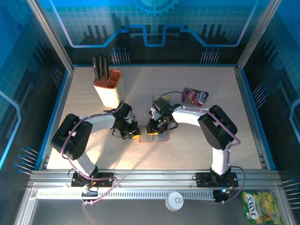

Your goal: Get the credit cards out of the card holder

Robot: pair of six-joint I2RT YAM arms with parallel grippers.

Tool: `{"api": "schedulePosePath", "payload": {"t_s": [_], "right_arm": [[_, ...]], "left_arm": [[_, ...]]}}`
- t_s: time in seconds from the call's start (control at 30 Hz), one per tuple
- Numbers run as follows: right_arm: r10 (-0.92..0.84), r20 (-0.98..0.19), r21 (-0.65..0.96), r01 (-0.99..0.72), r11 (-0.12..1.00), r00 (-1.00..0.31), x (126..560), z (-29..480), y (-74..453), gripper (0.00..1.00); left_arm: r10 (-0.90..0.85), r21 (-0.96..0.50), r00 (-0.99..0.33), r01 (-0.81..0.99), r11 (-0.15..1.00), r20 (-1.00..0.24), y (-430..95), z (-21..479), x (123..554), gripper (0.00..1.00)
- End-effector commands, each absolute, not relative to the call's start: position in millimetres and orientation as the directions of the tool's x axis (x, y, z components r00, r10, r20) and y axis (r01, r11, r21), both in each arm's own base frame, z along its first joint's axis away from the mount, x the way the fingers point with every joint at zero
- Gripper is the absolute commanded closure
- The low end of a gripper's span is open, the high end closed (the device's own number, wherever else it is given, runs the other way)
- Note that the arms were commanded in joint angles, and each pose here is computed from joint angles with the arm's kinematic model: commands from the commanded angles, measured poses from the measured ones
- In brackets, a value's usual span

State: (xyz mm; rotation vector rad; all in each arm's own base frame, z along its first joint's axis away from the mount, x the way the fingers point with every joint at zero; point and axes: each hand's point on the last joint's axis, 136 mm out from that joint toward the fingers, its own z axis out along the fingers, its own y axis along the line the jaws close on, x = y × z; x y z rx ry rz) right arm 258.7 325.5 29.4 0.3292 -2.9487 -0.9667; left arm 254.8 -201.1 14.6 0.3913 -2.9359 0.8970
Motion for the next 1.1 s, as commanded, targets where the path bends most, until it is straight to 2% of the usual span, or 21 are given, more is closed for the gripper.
{"api": "schedulePosePath", "payload": {"t_s": [0.0, 0.73, 0.93, 1.07], "right_arm": [[-0.224, -0.035, 0.543, -0.206, 0.814, -0.974, 254.1, 23.8, 318.9, 0.72], [-0.198, -0.040, 0.604, -0.182, 0.776, -0.979, 256.6, 21.8, 306.6, 0.73], [-0.186, -0.038, 0.628, -0.168, 0.760, -0.982, 256.5, 18.2, 305.4, 0.73], [-0.179, -0.030, 0.642, -0.156, 0.751, -0.983, 256.1, 15.2, 304.0, 0.73]], "left_arm": [[-0.249, -0.483, -0.960, -0.281, 0.830, 0.131, -184.9, 1.4, 247.7, 0.98], [-0.261, -0.476, -0.959, -0.282, 0.833, 0.110, -182.1, 11.0, 253.6, 0.98], [-0.284, -0.534, -0.957, -0.269, 0.802, 0.055, -188.2, 39.7, 266.0, 0.96], [-0.301, -0.606, -0.953, -0.263, 0.750, 0.040, -198.6, 57.2, 272.5, 0.91]]}}
